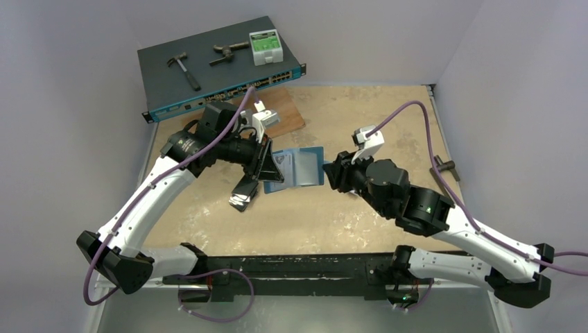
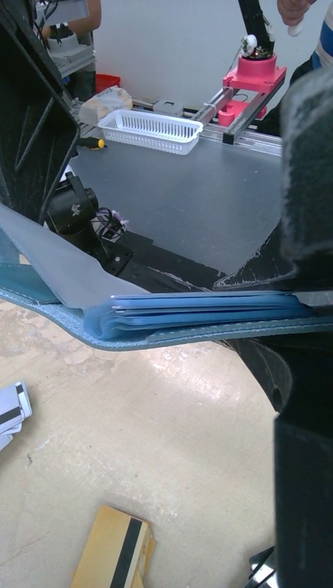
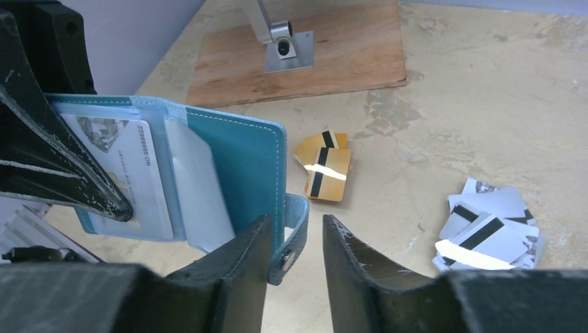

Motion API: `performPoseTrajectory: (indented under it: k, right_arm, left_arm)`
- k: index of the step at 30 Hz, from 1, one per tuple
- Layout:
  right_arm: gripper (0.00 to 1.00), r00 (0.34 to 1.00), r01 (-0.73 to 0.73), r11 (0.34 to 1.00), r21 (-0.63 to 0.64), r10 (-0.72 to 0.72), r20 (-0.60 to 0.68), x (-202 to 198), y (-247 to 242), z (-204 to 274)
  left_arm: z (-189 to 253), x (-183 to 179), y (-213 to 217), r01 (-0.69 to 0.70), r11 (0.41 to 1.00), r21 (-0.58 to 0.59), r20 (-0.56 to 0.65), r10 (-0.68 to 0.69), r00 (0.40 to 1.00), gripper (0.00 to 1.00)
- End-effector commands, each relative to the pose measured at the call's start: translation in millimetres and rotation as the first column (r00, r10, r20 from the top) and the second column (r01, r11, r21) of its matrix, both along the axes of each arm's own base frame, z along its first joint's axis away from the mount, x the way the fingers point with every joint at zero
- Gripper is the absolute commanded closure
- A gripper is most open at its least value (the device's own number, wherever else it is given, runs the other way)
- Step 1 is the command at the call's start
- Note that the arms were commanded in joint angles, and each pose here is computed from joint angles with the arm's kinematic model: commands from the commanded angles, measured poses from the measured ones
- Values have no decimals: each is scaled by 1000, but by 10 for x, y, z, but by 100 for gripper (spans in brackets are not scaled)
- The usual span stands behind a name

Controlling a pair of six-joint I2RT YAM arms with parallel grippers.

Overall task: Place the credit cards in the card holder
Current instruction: Place the card holder at the center of the board.

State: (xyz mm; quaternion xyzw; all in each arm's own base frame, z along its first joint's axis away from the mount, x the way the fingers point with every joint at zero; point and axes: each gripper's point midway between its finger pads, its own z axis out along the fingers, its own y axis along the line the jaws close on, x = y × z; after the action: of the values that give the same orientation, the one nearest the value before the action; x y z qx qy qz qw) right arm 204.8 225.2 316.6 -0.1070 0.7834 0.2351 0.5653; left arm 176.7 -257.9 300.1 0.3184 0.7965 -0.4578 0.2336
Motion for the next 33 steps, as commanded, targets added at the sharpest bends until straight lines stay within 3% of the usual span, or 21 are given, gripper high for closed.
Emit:
performPoseTrajectory:
  k: [1,4,5,12,15,16,20,24,29,33]
  right_arm:
    - [77,999,27,998,53,-28,33,25,-67,157]
    - [98,999,23,998,59,-24,24,4,-74,112]
    - [100,1000,17,998,58,-18,17,-6,-62,79]
    - [100,988,-81,996,48,87,-130,-124,260,-614]
    - [100,961,-125,991,56,135,-241,-213,453,-1169]
    - [100,949,-133,989,65,146,-278,-251,494,-1332]
    - [100,914,-153,985,79,171,-369,-369,569,-1839]
    - [100,869,-174,979,107,204,-450,-511,616,-2234]
    - [100,837,-143,983,115,182,-517,-604,556,-2595]
    - [100,822,-111,990,90,142,-551,-654,438,-2792]
  left_arm:
    - [103,-2,-14,19,999,-32,35,-18,999,91]
    - [60,24,-2,6,1000,-16,33,-6,999,91]
    - [48,35,1,1,1000,-11,33,-1,999,91]
    - [-266,213,16,-75,994,81,-13,77,997,86]
    - [-640,300,44,-105,979,176,-72,119,990,73]
    - [-794,319,57,-108,971,213,-93,130,987,72]
    - [-1454,314,102,-56,928,368,-152,119,981,71]
    - [-2151,122,34,85,859,505,-219,32,975,68]
    - [-2610,-81,-260,230,837,497,-369,-36,929,68]
    - [-2348,1,-423,274,856,439,-367,-107,924,69]
